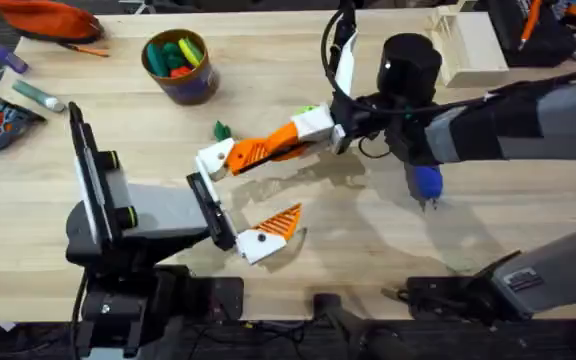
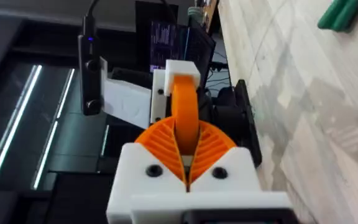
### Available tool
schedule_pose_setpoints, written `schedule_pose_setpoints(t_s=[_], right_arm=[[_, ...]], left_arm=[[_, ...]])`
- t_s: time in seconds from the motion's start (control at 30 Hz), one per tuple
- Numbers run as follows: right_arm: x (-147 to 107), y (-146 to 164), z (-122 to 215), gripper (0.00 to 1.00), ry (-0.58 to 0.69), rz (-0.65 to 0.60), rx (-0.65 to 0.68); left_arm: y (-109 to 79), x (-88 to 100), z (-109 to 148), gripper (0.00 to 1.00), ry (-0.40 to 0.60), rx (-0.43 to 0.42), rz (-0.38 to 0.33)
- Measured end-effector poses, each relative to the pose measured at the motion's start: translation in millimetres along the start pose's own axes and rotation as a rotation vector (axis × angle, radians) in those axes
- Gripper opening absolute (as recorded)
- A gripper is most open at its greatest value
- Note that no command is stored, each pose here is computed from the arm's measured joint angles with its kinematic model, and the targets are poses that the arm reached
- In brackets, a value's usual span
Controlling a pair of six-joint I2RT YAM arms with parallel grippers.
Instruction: Pick up the gripper from the table and insert it into the empty holder that is missing its gripper. Then pick up a screw, insert it into the mounting hole, and use the screwdriver to tighten it. Finally, clean up the table by picking up the vegetable and placing it into the bucket.
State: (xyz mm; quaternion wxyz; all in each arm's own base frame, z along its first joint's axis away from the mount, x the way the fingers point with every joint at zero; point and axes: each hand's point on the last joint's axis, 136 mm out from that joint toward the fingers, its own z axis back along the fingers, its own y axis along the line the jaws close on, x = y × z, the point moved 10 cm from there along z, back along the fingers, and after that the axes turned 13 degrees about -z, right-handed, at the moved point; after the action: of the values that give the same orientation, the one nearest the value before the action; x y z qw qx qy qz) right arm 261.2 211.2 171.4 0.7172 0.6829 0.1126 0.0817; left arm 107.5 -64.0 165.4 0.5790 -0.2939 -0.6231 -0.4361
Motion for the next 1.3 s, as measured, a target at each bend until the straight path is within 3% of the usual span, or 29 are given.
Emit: schedule_pose_setpoints(t_s=[1.3], right_arm=[[-1,6,-20,0.009,-0.026,0.033,-0.002]], left_arm=[[0.1,0.0,0,0.986,0.000,0.002,-0.003]])
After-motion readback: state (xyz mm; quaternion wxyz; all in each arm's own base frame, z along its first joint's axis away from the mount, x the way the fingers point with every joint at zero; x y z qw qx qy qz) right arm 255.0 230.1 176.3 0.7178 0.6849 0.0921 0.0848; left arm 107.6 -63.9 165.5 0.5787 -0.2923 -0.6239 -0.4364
